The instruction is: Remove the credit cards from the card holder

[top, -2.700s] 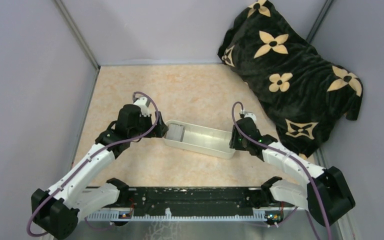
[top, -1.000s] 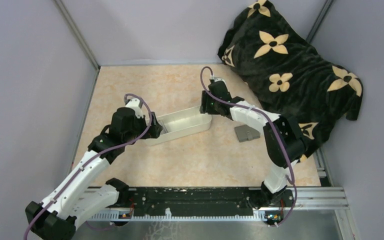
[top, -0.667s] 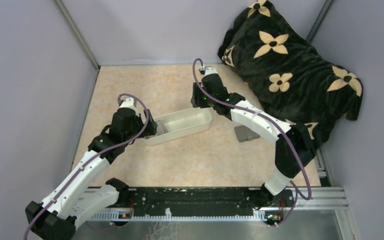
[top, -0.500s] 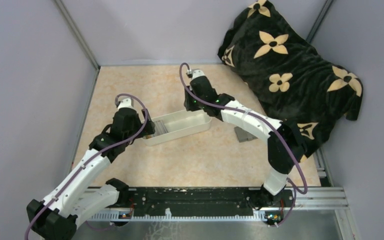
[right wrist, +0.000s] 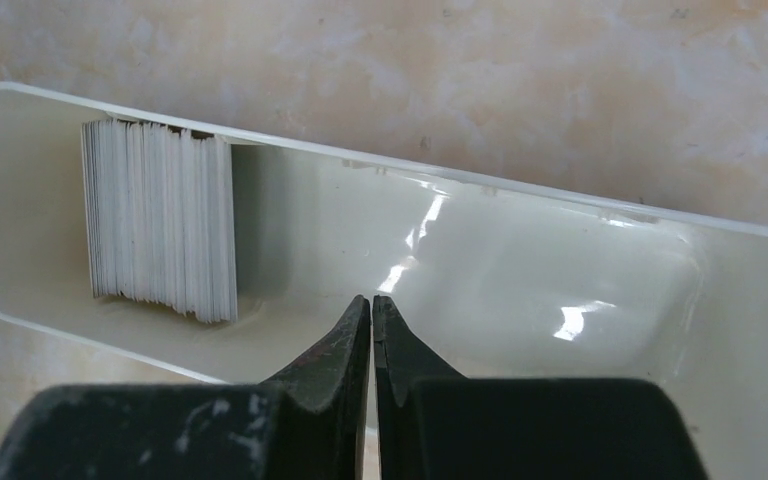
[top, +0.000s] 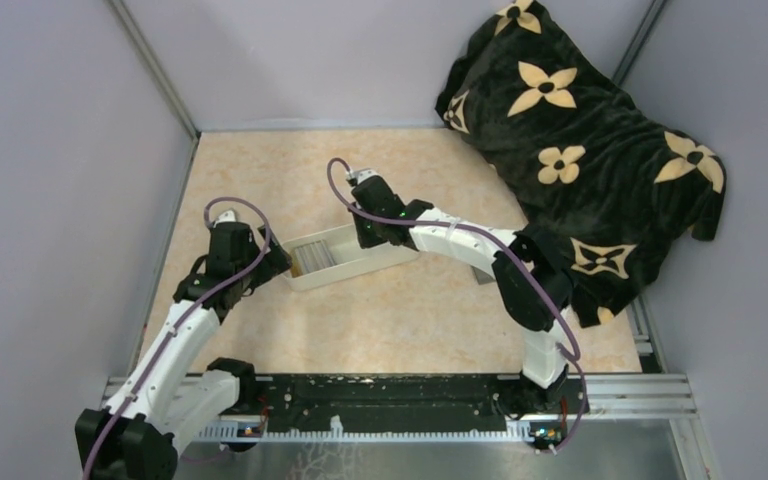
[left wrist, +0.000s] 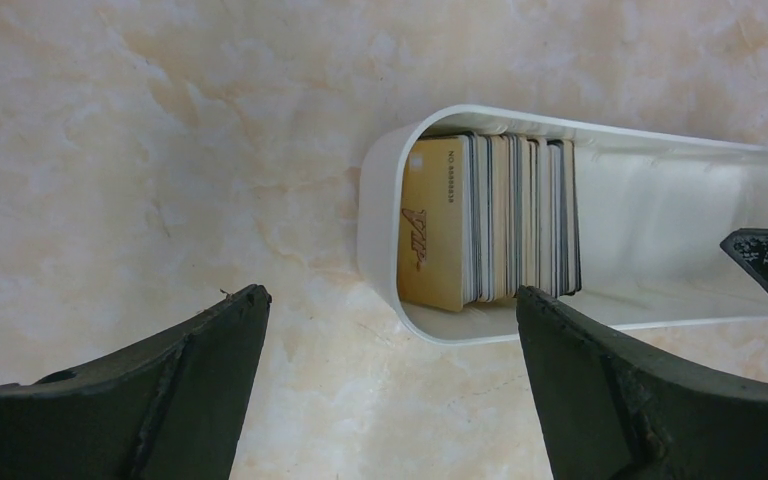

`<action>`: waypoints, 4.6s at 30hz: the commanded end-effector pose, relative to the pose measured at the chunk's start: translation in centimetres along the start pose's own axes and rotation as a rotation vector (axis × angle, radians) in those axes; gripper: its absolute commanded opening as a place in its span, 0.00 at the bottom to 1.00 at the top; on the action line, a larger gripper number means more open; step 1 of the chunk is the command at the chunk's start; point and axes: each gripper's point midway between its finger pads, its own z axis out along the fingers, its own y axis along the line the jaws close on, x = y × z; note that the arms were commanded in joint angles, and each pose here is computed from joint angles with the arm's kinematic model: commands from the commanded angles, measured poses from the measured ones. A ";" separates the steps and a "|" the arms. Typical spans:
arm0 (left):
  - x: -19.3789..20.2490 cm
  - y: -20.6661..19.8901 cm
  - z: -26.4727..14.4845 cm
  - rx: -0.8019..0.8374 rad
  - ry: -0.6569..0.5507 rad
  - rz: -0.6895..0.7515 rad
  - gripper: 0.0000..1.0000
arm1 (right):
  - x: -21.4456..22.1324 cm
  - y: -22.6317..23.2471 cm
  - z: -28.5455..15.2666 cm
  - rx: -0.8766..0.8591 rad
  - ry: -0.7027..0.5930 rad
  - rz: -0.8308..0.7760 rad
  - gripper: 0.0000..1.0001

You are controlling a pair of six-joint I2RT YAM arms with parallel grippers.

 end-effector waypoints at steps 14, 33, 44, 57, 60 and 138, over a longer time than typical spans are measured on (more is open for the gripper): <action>0.8 -1.4 -0.4 0.147 -0.019 -0.121 0.97 | 0.1 6.2 3.4 -0.094 0.007 -0.086 0.04; 0.4 -1.7 -1.4 0.192 -0.057 -0.097 0.97 | 0.1 10.0 4.4 -0.155 0.024 -0.127 0.04; 0.6 -1.5 -1.4 0.195 -0.061 -0.091 0.97 | -1.6 9.5 3.3 -0.115 -0.013 -0.147 0.04; 0.0 -2.0 -0.8 0.197 -0.066 -0.066 0.97 | -2.9 5.9 4.1 -0.070 -0.022 -0.107 0.02; -0.2 -2.2 -0.7 0.202 -0.063 -0.069 0.97 | -2.8 5.4 4.7 -0.058 -0.015 -0.110 0.02; -0.7 -2.6 -1.6 0.219 -0.062 -0.035 0.99 | -1.2 6.6 7.5 -0.117 0.047 -0.103 0.04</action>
